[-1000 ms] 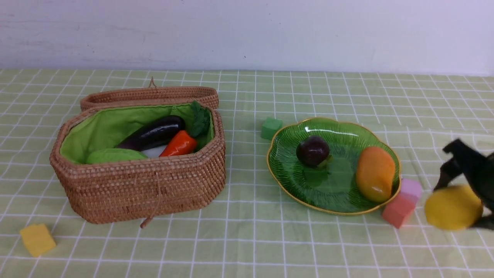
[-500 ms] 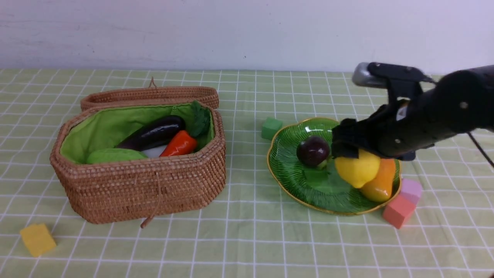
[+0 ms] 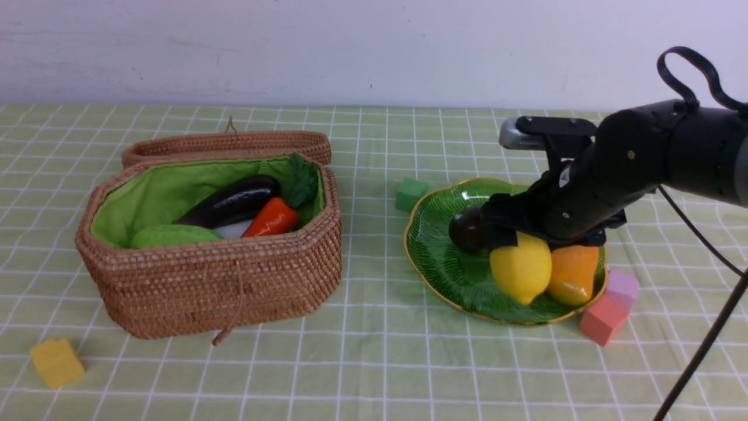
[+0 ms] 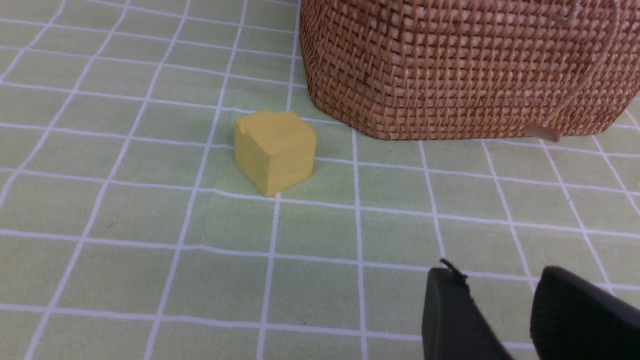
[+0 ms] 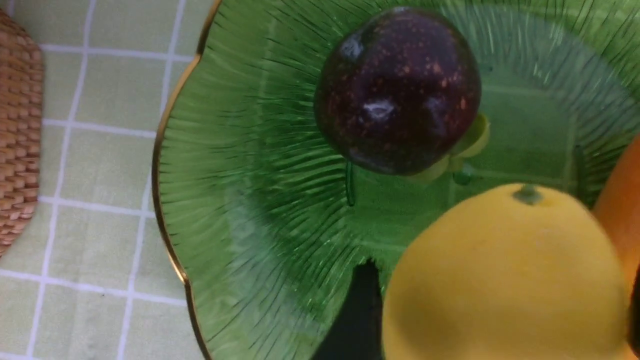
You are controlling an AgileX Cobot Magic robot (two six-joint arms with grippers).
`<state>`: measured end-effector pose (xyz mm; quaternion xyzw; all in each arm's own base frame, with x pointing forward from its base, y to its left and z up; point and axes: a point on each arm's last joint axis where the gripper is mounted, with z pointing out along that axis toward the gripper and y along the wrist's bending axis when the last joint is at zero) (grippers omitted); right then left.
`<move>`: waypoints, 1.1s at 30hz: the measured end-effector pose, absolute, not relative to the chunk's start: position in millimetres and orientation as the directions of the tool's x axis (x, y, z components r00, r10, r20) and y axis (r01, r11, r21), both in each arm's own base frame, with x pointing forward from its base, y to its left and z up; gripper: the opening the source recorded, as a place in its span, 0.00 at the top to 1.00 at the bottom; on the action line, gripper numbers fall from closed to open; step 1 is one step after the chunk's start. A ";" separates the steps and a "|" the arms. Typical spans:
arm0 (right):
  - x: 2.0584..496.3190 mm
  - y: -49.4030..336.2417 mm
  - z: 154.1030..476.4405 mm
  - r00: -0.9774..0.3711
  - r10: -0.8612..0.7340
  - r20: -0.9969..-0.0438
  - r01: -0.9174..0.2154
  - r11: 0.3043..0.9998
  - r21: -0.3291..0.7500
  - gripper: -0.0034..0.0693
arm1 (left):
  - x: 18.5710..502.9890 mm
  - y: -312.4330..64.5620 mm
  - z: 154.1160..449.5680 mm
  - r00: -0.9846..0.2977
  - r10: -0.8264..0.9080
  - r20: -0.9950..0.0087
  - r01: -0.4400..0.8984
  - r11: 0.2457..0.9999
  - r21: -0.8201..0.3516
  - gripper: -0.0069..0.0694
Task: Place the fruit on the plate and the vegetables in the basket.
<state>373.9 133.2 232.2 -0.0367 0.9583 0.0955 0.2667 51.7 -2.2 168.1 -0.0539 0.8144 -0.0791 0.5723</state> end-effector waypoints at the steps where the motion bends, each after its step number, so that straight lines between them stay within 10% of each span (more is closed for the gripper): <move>1: 373.6 132.8 232.0 -0.858 -0.020 -0.513 -0.119 0.980 0.160 0.02 | 51.7 -2.2 168.1 -0.339 -0.178 -0.924 0.003 0.982 -0.190 0.60; 12: 369.7 131.0 237.0 -0.878 -0.049 -0.476 -0.128 0.983 0.135 0.13 | 51.7 -2.2 168.1 -0.339 -0.178 -0.924 0.003 0.982 -0.190 0.60; 22: 316.1 110.6 321.3 -0.869 -0.108 -0.483 -0.173 0.981 0.091 0.91 | 51.7 -2.2 168.1 -0.339 -0.178 -0.924 0.003 0.982 -0.190 0.60; 33: 211.2 74.8 340.7 -0.875 -0.106 -0.472 -0.172 0.980 0.099 0.98 | 51.7 -2.2 168.1 -0.339 -0.178 -0.924 0.003 0.982 -0.190 0.60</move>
